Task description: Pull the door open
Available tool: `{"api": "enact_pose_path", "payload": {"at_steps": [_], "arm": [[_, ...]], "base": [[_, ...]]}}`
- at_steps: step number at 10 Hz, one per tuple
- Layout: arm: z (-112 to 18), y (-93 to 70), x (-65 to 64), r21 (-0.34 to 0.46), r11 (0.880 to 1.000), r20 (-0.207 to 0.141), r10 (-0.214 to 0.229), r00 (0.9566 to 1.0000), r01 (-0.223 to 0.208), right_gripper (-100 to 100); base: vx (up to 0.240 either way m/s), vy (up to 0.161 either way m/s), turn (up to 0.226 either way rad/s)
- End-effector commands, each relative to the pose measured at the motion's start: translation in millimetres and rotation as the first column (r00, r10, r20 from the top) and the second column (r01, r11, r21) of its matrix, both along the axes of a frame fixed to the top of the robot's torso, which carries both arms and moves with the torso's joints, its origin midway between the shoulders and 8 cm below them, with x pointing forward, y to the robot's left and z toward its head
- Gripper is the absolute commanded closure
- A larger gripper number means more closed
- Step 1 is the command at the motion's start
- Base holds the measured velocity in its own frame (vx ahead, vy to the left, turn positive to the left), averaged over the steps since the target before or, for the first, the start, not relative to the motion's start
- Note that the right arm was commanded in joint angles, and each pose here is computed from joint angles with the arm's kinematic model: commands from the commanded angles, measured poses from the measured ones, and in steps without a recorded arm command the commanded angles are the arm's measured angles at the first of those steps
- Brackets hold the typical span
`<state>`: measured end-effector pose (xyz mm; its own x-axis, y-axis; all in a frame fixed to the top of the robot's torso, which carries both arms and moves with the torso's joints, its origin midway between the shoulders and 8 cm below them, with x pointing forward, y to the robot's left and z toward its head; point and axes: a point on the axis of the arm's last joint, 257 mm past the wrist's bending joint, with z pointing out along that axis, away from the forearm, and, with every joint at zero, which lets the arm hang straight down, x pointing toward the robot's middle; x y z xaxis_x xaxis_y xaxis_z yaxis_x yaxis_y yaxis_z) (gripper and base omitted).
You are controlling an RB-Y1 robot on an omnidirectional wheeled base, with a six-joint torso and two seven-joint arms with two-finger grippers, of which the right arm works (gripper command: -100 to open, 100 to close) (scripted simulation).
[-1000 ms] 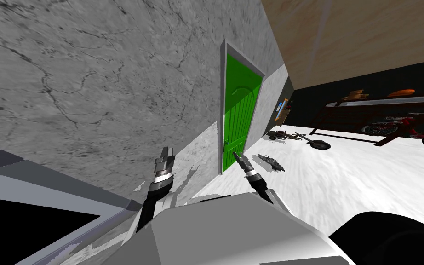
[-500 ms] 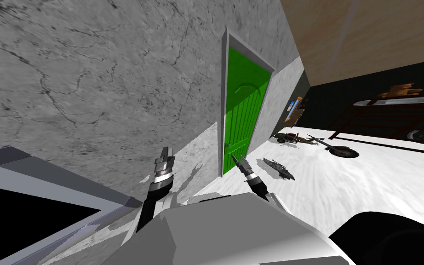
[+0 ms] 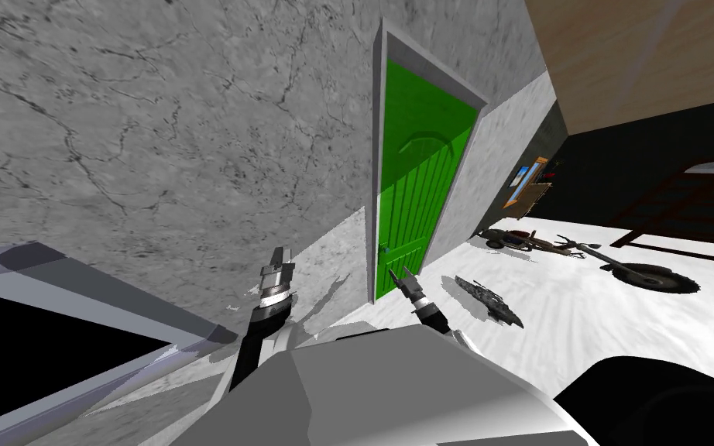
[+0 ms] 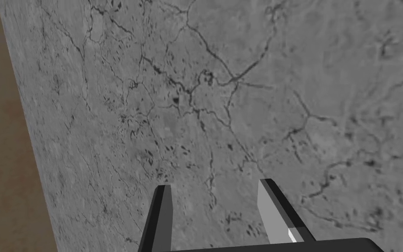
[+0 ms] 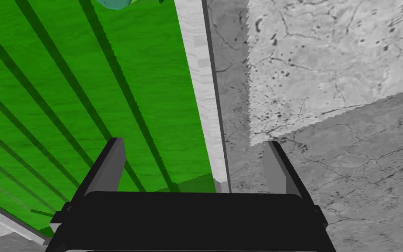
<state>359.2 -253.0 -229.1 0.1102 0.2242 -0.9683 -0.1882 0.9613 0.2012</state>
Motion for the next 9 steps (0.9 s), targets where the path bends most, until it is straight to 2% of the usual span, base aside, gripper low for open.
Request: {"api": "enact_pose_path", "payload": {"at_steps": [1, 5, 7, 8, 9], "arm": [[-10.7, 2.2, -5.4, -0.047, 0.999, -0.02, -0.002, 0.9998, 0.001, -100], [-48.7, 10.3, -17.0, -0.166, 0.986, -0.082, -0.008, 0.9966, -0.006, -100], [-62.1, 14.4, -21.6, -0.203, 0.979, -0.104, -0.01, 0.9945, -0.012, -100], [-58.3, 14.2, -19.8, -0.188, 0.982, -0.097, -0.009, 0.9952, -0.009, -100], [-64.6, -5.4, -18.7, -0.205, 0.979, -0.107, -0.019, 0.994, -0.003, -100]], "base": [[0.062, -0.161, 0.143], [0.087, -0.183, 0.16], [0.092, -0.17, 0.097], [0.032, -0.075, 0.029], [-0.029, 0.083, 0.136]]}}
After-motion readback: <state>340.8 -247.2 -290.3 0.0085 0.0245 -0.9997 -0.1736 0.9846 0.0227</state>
